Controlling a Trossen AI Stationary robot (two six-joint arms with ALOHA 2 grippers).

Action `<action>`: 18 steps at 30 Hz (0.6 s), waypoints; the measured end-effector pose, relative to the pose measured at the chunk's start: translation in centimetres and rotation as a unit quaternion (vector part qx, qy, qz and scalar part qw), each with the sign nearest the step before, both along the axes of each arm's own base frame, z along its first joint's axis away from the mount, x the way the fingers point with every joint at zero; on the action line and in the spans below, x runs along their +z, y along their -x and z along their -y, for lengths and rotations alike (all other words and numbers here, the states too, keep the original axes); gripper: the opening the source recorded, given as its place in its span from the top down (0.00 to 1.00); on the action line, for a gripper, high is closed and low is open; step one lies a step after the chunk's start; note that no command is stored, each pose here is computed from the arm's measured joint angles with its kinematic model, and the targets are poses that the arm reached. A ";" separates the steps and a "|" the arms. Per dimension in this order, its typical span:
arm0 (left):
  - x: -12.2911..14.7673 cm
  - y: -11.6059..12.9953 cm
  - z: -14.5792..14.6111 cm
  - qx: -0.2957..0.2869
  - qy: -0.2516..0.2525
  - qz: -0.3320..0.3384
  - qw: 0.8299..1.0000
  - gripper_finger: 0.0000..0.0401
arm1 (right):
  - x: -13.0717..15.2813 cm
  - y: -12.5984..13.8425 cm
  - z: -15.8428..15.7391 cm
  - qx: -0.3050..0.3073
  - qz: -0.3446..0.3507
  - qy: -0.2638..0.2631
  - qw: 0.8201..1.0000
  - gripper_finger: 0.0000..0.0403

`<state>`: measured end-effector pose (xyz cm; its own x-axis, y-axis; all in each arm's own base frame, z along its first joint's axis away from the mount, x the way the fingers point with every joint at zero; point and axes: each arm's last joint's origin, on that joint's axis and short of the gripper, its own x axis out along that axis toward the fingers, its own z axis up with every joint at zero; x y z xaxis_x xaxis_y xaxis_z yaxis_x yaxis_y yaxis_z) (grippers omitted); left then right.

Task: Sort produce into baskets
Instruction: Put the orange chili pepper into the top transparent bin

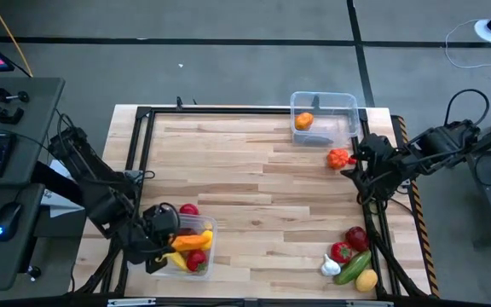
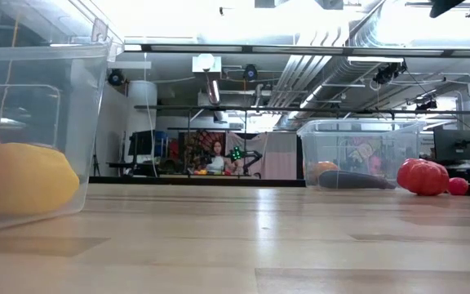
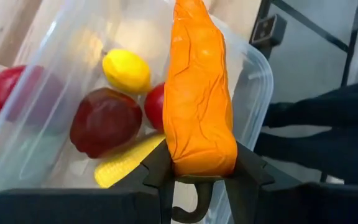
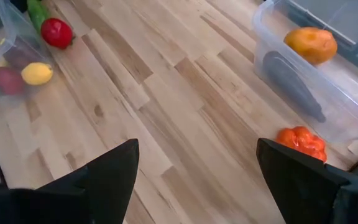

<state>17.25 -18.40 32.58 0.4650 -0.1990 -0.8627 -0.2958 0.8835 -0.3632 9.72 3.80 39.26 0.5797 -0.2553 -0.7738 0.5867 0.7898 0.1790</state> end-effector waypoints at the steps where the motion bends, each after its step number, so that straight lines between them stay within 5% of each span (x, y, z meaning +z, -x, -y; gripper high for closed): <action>1: 0.0 -0.2 -0.1 0.004 0.000 0.000 1.000 0.78 | 0.0 0.0 0.0 0.003 -0.001 0.002 1.000 0.22; 9: 0.0 -1.4 -1.4 0.003 -0.023 0.011 1.000 0.78 | 0.0 -0.1 -0.1 0.006 0.001 0.001 1.000 0.22; 18: 1.0 -6.8 -7.0 -0.013 -0.151 0.127 0.980 0.78 | 0.7 -1.0 -0.2 -0.021 0.071 0.012 0.997 0.22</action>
